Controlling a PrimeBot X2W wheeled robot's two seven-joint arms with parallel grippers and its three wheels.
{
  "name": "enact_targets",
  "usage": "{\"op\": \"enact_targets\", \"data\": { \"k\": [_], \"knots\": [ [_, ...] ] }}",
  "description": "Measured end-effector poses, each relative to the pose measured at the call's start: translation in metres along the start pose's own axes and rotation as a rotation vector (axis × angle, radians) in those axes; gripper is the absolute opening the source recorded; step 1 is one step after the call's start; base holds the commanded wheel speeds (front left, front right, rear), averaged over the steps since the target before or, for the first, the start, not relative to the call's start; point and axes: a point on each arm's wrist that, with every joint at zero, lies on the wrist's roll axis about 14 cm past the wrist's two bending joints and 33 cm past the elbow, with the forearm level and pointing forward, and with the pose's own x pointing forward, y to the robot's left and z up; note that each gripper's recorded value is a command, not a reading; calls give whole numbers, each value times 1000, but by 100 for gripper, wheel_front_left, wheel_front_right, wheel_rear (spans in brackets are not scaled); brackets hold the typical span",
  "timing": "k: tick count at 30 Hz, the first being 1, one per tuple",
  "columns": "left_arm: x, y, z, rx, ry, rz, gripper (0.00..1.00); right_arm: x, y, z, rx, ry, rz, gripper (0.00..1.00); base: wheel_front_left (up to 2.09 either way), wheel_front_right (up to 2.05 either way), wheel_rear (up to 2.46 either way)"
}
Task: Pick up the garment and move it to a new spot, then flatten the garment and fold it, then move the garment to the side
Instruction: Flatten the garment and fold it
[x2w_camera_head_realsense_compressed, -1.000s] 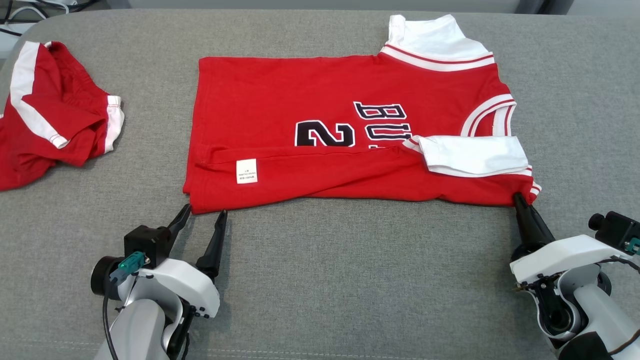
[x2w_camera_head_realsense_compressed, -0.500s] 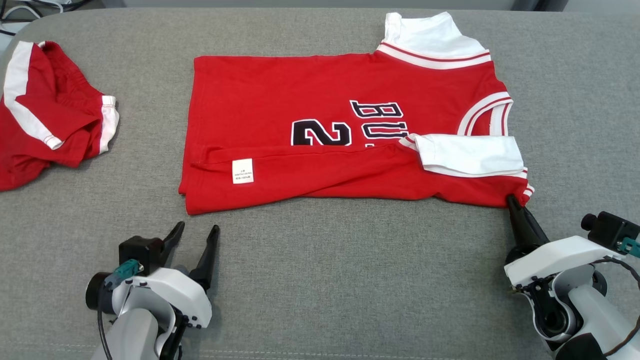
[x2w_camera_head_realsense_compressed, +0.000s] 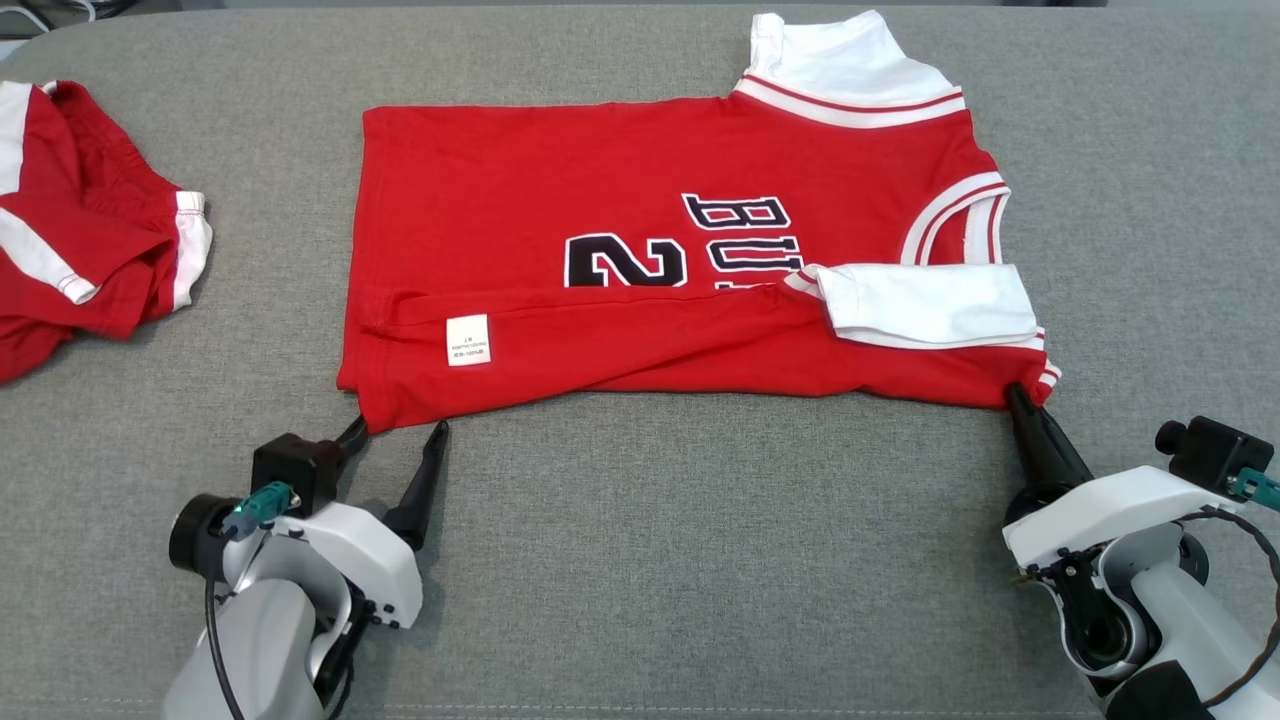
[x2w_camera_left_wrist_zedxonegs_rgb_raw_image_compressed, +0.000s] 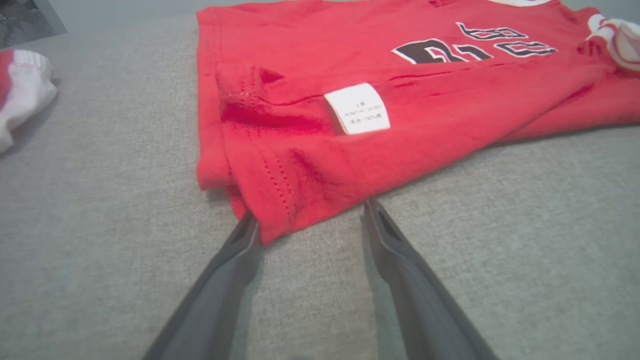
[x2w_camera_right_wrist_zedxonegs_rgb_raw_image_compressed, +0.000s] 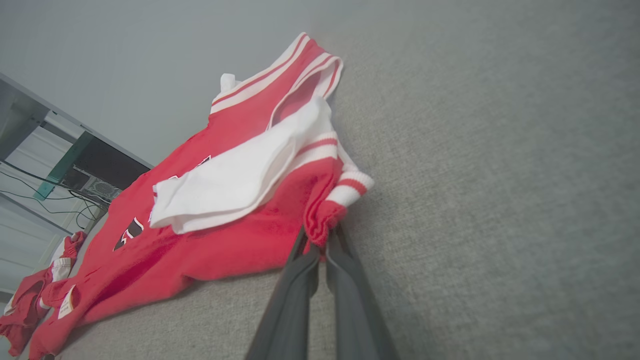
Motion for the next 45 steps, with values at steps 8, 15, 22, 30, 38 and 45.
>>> {"op": "enact_targets", "data": {
  "k": [8,15,22,30,38,45],
  "knots": [
    [12,4,8,39,-1,-23,100,4,-1,-2,-5,8,1,0,0,0,0],
    [11,-9,2,-47,14,-60,0,8,-1,0,-11,5,6,0,0,0,0],
    [7,-12,16,-124,-21,-96,0,11,2,6,-21,-4,19,0,0,0,0],
    [-5,-1,14,-193,9,-106,0,7,5,21,-48,-32,41,0,0,0,0],
    [-17,-3,5,-232,101,-144,0,-4,2,25,-56,-32,45,0,0,0,0],
    [-33,-4,-2,-231,187,-177,0,-19,4,19,-73,22,71,0,0,0,0]
  ]
}}
